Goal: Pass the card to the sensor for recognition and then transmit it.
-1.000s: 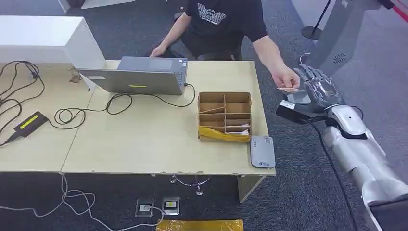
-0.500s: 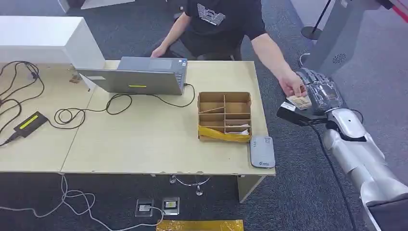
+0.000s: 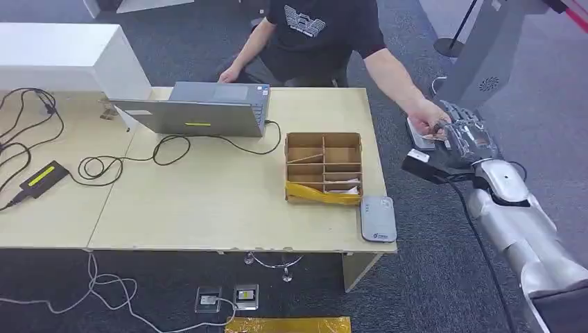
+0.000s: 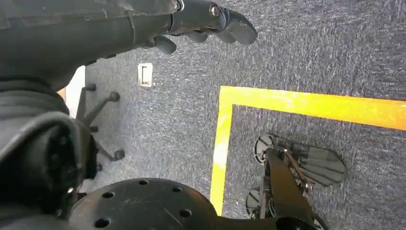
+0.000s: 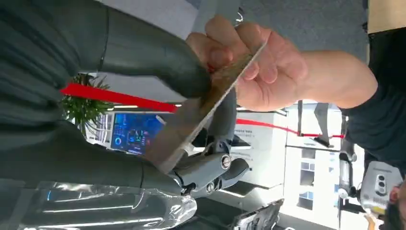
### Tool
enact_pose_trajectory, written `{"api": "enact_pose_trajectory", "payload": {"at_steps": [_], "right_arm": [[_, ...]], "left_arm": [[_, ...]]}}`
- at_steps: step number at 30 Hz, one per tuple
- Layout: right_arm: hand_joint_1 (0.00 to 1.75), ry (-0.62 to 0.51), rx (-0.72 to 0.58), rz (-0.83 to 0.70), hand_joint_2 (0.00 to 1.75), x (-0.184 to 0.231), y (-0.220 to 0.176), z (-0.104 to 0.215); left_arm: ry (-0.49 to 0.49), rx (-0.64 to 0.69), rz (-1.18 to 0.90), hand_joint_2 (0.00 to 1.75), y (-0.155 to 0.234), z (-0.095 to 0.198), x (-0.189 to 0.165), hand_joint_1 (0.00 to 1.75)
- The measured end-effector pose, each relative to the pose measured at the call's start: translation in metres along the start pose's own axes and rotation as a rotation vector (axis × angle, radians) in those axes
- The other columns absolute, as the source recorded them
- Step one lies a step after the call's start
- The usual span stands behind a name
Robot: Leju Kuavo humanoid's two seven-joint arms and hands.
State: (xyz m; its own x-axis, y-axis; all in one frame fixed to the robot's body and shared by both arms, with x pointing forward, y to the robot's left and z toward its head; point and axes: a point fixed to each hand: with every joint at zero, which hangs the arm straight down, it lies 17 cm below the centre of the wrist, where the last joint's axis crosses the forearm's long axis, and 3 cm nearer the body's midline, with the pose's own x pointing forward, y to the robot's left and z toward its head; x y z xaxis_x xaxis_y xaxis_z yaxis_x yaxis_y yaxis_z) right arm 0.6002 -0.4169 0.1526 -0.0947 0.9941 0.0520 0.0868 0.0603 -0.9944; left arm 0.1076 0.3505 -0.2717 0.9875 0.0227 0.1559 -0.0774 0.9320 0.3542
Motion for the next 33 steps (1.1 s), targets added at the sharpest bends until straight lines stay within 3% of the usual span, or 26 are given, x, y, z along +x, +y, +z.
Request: {"api": "enact_pose_trajectory", "payload": {"at_steps": [18,33], "right_arm": [[1.75,-0.048,-0.028,-0.041,1.75,0.008,-0.001,0.003],[1.75,0.028,0.064,-0.158,1.75,0.000,0.057,0.052]], "left_arm": [[0.021,0.023,0.022,0.00,0.005,-0.001,-0.004,0.00],[0.043,0.037,0.025,0.00,0.012,-0.003,-0.007,0.00]]}}
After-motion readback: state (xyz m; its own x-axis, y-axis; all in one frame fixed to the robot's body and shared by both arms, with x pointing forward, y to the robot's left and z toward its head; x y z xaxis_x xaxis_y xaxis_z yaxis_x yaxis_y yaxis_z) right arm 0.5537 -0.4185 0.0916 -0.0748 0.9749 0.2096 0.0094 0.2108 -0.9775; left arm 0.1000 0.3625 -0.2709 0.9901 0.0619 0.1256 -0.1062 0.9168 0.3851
